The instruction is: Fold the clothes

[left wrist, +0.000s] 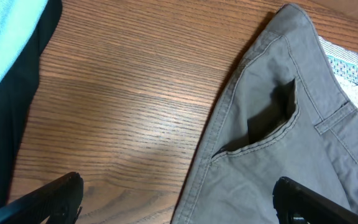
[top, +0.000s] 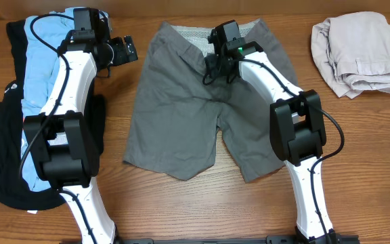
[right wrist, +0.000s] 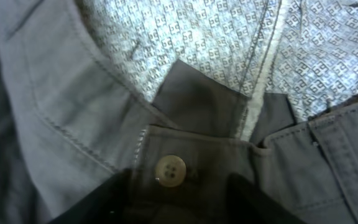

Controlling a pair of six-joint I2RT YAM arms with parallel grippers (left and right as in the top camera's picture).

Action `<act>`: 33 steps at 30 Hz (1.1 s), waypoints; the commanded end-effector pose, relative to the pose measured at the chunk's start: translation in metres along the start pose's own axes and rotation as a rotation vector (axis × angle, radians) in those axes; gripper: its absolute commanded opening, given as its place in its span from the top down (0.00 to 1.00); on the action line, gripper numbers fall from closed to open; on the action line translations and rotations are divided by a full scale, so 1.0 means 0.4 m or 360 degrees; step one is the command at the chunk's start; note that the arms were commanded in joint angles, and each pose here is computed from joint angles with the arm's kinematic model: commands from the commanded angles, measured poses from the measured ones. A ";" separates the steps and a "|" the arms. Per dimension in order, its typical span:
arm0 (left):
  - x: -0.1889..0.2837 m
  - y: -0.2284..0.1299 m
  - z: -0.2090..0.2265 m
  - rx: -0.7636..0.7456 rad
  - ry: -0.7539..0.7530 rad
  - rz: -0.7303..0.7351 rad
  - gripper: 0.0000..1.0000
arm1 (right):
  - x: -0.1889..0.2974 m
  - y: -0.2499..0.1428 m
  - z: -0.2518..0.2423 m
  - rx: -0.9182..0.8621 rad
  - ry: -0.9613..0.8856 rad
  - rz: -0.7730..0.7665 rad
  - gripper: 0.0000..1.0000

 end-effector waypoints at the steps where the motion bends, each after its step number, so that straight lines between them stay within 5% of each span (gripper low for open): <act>1: 0.053 0.035 -0.007 0.0001 0.0011 -0.0093 0.00 | -0.025 0.001 -0.011 0.0010 -0.0081 -0.0027 0.58; 12: 0.053 0.034 -0.007 -0.0011 0.0012 -0.0088 0.00 | -0.066 -0.010 -0.019 0.0001 -0.0092 -0.0004 0.83; 25: 0.053 0.034 -0.004 -0.0011 0.0031 -0.0090 0.00 | 0.061 0.167 0.025 -0.0048 -0.0045 -0.0391 0.94; 27: 0.053 0.034 -0.004 -0.0011 0.0030 -0.0089 0.00 | 0.057 0.155 0.021 -0.0066 -0.0056 -0.0346 0.90; 28: 0.053 0.034 -0.004 -0.0011 0.0030 -0.0089 0.00 | 0.053 0.143 0.018 -0.0067 -0.0070 -0.0302 0.68; 30: 0.053 0.034 -0.004 -0.0011 0.0030 -0.0090 0.00 | 0.040 0.121 0.012 -0.0066 -0.0088 -0.0223 0.49; 33: 0.053 0.034 -0.004 -0.0011 0.0029 -0.0090 0.00 | -0.008 0.084 0.001 -0.0066 -0.0107 -0.0120 0.47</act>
Point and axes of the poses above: each gripper's point midway between its finger pads, its own x axis back along the fingers, its own z axis along the line the jaws close on, y = z × x, the point moved 8 cm from there along x, back along the fingers, and after that the axes turned 12 degrees about -x, right-handed, at the moved point
